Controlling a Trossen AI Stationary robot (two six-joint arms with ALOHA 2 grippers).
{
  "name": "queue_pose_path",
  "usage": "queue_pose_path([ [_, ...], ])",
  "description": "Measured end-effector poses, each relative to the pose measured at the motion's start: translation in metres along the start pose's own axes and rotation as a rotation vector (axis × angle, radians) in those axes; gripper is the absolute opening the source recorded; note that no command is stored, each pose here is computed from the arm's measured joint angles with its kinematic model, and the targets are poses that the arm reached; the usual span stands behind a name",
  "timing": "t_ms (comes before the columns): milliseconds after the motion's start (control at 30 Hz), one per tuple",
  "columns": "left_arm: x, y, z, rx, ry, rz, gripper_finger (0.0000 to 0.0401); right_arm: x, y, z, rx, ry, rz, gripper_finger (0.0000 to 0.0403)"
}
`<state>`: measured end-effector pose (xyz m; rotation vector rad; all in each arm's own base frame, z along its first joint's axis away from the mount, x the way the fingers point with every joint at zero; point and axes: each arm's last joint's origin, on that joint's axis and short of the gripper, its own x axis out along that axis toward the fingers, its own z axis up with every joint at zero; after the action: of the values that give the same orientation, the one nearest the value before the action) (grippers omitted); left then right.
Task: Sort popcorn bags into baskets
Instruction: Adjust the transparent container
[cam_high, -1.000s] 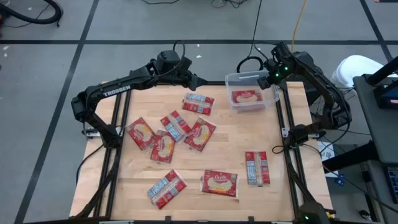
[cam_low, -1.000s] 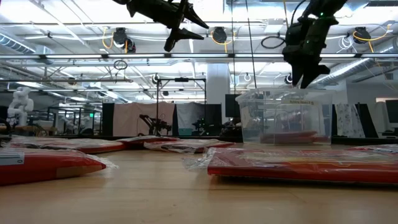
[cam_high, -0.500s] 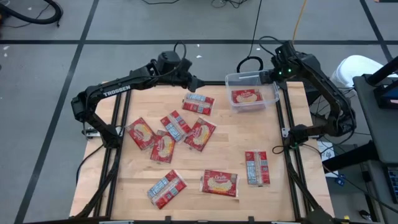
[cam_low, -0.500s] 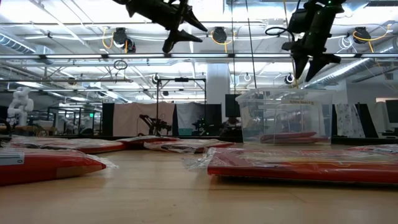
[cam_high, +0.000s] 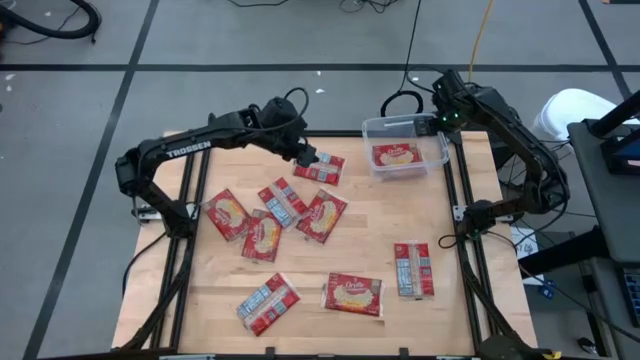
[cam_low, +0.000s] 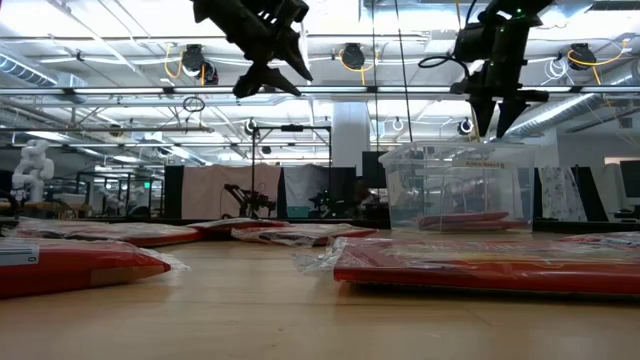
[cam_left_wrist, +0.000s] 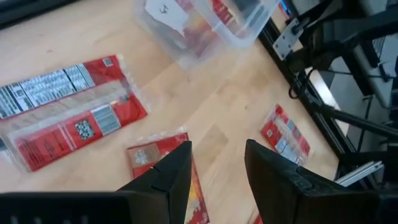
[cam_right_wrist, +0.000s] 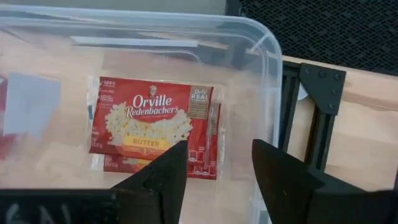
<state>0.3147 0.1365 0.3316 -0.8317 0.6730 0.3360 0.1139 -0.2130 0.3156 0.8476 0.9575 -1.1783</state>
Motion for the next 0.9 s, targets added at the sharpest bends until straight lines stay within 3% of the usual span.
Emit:
queue_pose_path([
  [300,0.005,-0.012,-0.009,0.042,-0.015,0.048,0.0152,0.018,0.006,0.001,0.01,-0.11,-0.118,0.0173],
  [433,0.005,-0.013,-0.011,0.054,-0.007,0.052,0.0152,0.024,0.008,0.007,0.155,-0.25,-0.187,0.0173],
  [533,0.006,-0.014,-0.014,0.069,0.015,0.058,0.0152,0.023,0.007,0.011,0.224,-0.301,-0.178,0.0173],
  [667,0.007,-0.016,-0.022,0.076,0.069,0.078,0.0152,0.025,0.006,0.01,0.219,-0.281,-0.206,0.0165],
  [900,0.01,-0.026,-0.035,0.13,0.127,0.078,0.0152,0.04,0.012,0.011,0.2,-0.277,-0.341,0.0115],
])
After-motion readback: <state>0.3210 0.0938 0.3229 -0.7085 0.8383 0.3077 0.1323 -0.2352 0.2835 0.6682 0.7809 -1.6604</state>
